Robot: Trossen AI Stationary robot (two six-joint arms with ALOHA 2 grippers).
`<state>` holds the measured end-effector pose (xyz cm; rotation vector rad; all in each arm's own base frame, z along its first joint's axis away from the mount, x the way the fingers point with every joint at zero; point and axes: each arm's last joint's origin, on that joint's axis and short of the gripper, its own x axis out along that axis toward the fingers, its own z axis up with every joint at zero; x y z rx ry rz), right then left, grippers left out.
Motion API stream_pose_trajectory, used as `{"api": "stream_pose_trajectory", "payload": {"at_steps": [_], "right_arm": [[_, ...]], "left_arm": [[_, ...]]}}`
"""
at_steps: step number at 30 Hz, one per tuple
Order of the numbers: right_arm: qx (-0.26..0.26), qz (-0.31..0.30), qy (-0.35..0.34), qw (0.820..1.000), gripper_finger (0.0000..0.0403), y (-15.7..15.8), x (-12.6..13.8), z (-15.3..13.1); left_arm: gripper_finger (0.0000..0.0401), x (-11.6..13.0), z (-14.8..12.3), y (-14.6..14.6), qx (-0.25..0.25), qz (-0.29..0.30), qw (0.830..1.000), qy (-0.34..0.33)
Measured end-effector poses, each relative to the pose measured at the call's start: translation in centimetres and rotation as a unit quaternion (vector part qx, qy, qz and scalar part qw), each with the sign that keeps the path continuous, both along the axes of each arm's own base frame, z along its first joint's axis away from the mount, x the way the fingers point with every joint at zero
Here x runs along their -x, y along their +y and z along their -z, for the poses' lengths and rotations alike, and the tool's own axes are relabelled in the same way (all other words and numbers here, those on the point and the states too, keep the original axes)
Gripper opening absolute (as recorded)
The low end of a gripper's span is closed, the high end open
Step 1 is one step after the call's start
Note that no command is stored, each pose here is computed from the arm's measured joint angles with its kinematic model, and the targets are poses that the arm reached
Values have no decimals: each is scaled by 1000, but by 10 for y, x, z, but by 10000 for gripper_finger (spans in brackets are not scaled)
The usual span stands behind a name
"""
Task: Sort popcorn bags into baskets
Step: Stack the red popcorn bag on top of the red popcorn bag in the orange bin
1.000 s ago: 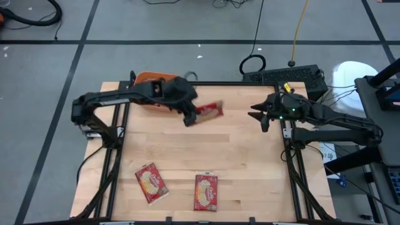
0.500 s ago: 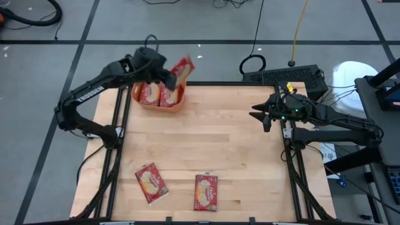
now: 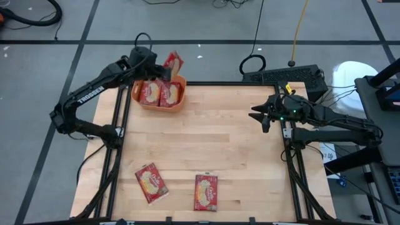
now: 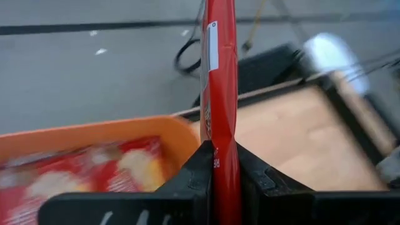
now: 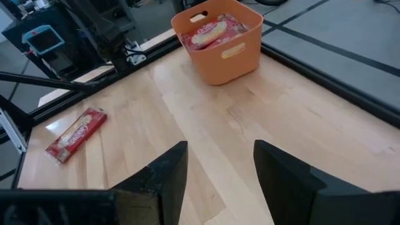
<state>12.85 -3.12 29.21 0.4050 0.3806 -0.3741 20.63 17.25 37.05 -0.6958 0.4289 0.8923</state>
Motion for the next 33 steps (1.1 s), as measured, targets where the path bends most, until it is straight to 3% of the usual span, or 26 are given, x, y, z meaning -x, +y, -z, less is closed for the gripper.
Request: {"api": "stream_pose_trajectory", "payload": {"at_steps": [10, 20, 33], "right_arm": [[-8, 4, 0, 1000, 176, 0, -1, 5], [-8, 8, 0, 1000, 176, -1, -2, 6], [-34, 22, -17, 999, 176, -1, -3, 4]], "left_arm": [[39, 4, 57, -6, -5, -34, 993, -113], [40, 9, 117, -17, 12, -43, 991, -123], [40, 15, 159, -29, 25, -55, 990, -128]]}}
